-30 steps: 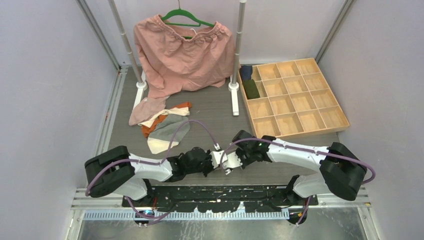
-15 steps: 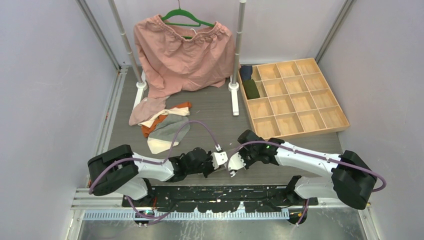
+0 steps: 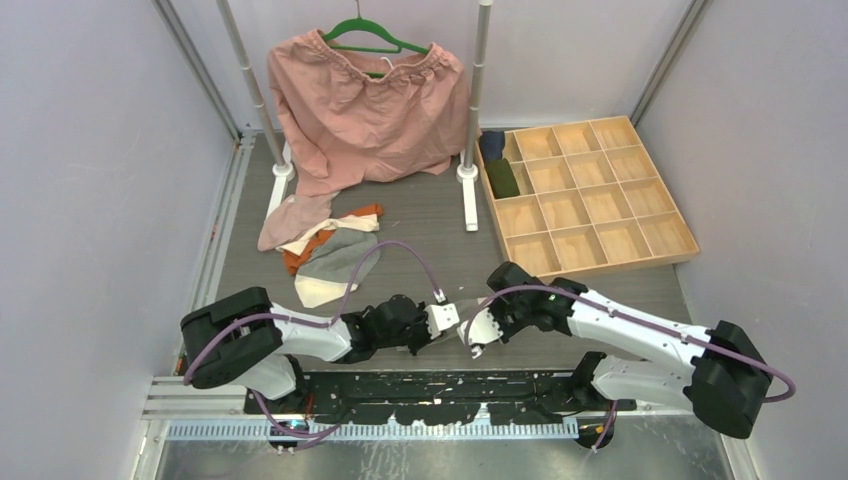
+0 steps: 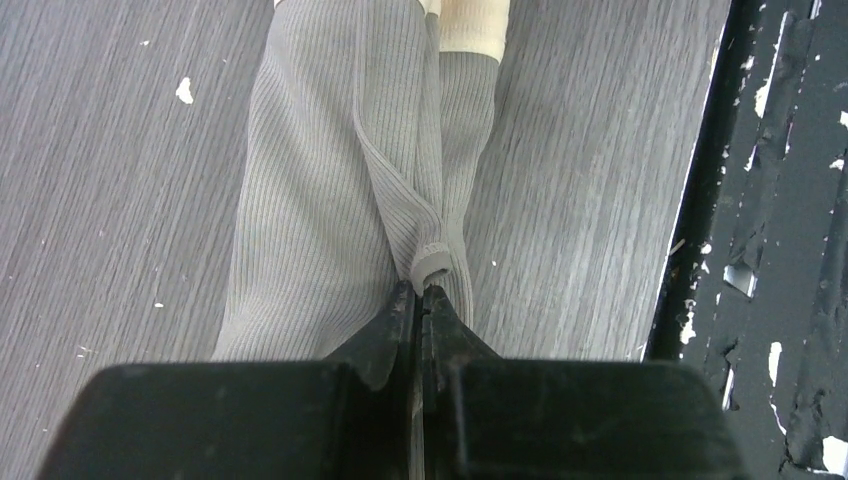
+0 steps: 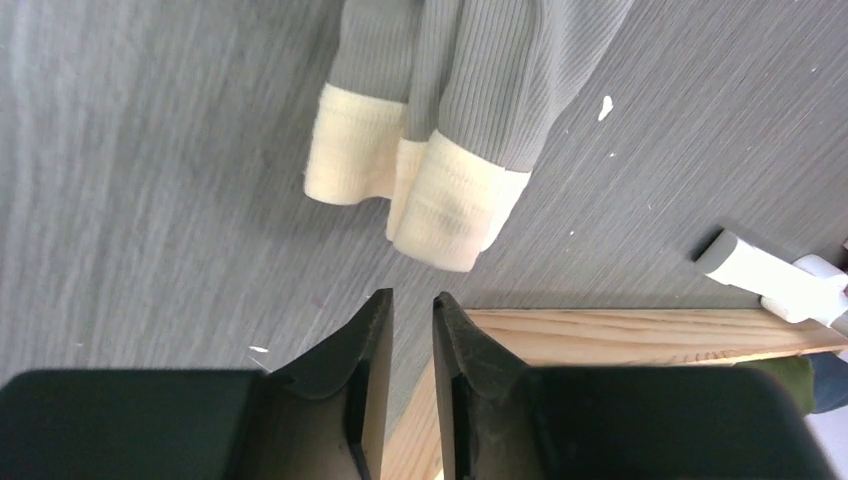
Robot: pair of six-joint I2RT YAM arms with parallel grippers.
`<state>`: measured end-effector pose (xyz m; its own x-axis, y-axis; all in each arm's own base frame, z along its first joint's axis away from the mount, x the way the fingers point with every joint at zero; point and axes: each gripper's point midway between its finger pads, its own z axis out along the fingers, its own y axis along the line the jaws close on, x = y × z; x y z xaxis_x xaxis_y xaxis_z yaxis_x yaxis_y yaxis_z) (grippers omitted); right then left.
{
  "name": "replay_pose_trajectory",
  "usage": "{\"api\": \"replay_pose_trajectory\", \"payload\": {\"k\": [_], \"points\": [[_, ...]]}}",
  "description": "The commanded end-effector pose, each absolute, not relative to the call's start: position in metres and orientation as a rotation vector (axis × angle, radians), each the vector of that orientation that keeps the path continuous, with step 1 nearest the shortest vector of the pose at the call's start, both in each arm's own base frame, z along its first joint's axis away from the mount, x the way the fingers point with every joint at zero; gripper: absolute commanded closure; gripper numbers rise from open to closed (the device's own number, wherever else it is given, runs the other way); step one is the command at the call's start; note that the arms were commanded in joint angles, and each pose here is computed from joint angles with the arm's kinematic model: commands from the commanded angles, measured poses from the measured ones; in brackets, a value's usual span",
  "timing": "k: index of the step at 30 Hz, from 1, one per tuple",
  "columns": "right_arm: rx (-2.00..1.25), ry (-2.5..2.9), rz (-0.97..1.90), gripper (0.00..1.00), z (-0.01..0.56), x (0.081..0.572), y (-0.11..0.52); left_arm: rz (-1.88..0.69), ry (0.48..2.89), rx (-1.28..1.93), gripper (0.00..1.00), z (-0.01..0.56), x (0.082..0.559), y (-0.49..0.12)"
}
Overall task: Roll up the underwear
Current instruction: Fold the underwear at the center of the board.
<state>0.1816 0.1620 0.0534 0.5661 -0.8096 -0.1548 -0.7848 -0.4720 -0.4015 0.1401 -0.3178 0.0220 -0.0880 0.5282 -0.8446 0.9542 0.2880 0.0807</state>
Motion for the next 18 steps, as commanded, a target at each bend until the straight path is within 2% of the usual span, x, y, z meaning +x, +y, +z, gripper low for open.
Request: {"api": "replay_pose_trajectory", "payload": {"k": [1, 6, 11, 14, 18], "points": [[-2.316, 1.276, 0.031, 0.72, 0.067, 0.169, 0.177, -0.580, 1.870, 1.436, 0.99, -0.012, 0.130, -0.294], [-2.200, 1.316, 0.098, 0.69, 0.076, 0.164, 0.185, -0.580, 1.867, 1.433, 0.99, -0.011, 0.131, -0.293], [-1.947, 1.377, 0.207, 0.66, 0.102, 0.160, 0.200, -0.582, 1.861, 1.434, 1.00, -0.010, 0.130, -0.293], [-1.632, 1.467, 0.264, 0.62, 0.131, 0.170, 0.209, -0.585, 1.858, 1.437, 1.00, -0.009, 0.130, -0.293], [-0.941, 1.636, 0.367, 0.56, 0.186, 0.201, 0.208, -0.590, 1.855, 1.444, 1.00, -0.009, 0.128, -0.293]]}}
